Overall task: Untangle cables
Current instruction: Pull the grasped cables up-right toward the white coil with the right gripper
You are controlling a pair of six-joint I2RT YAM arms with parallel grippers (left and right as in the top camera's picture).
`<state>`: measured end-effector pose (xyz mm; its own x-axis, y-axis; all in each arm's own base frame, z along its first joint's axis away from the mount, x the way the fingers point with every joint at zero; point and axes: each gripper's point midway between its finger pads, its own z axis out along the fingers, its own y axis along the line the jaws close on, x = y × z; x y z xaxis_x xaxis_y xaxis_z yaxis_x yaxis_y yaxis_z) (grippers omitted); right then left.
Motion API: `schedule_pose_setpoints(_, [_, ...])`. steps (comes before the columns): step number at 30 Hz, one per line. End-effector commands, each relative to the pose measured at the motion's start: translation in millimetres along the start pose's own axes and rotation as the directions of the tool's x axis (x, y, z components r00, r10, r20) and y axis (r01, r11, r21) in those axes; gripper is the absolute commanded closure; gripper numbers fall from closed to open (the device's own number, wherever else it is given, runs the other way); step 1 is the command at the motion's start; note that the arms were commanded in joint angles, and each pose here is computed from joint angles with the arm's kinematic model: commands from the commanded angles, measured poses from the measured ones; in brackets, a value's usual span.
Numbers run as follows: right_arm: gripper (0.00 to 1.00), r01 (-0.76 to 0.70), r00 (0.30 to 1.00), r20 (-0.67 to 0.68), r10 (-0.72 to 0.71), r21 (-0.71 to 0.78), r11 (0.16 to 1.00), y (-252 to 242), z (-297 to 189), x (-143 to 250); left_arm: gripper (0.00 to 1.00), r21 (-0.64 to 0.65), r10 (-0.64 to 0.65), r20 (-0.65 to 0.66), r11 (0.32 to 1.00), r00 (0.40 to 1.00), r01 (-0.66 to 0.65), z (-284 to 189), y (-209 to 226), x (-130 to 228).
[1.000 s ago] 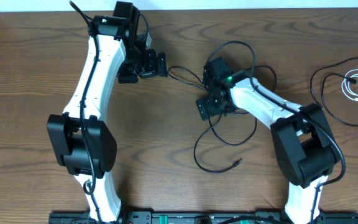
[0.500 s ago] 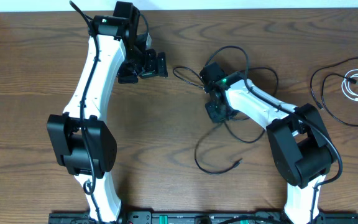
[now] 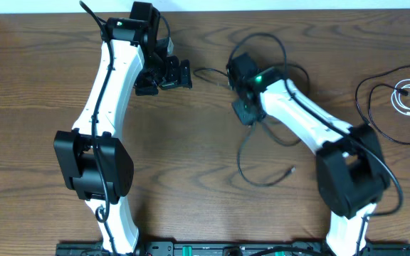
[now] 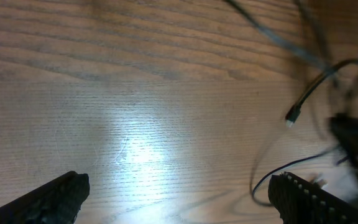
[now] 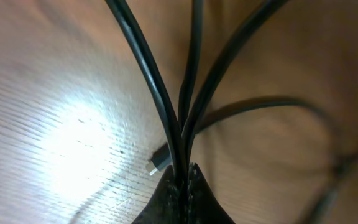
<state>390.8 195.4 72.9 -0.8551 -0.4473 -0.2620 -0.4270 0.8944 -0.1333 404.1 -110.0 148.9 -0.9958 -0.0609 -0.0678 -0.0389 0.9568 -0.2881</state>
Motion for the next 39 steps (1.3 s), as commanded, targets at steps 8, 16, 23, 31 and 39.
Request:
schedule_pose_setpoints(8, [0.99, -0.095, 0.897, 0.441, 0.027, 0.133, 0.987, -82, -138, -77, 0.02, -0.009, 0.004, 0.008, 1.0, 1.0, -0.004, -3, 1, -1])
schedule_pose_setpoints(16, [0.99, -0.304, 0.801, 0.595, 0.073, 0.298, 0.905, -184, -176, -92, 0.02, -0.009, 0.004, 0.008, 1.0, 1.0, -0.004, -3, 1, -1])
schedule_pose_setpoints(23, [0.99, -0.405, 0.816, 0.553, 0.167, 0.341, 0.848, -248, -169, -58, 0.02, -0.009, 0.004, 0.008, 1.0, 1.0, -0.004, -3, 1, -1])
schedule_pose_setpoints(31, [0.99, -0.571, 0.798, 0.448, 0.404, 0.346, 0.745, -304, -139, 15, 0.02, -0.009, 0.004, 0.008, 1.0, 1.0, -0.004, -3, 1, -1])
schedule_pose_setpoints(39, [0.99, -0.604, 0.797, 0.286, 0.532, 0.393, 0.693, -324, -99, 90, 0.02, -0.009, 0.004, 0.008, 1.0, 1.0, -0.004, -3, 1, -1])
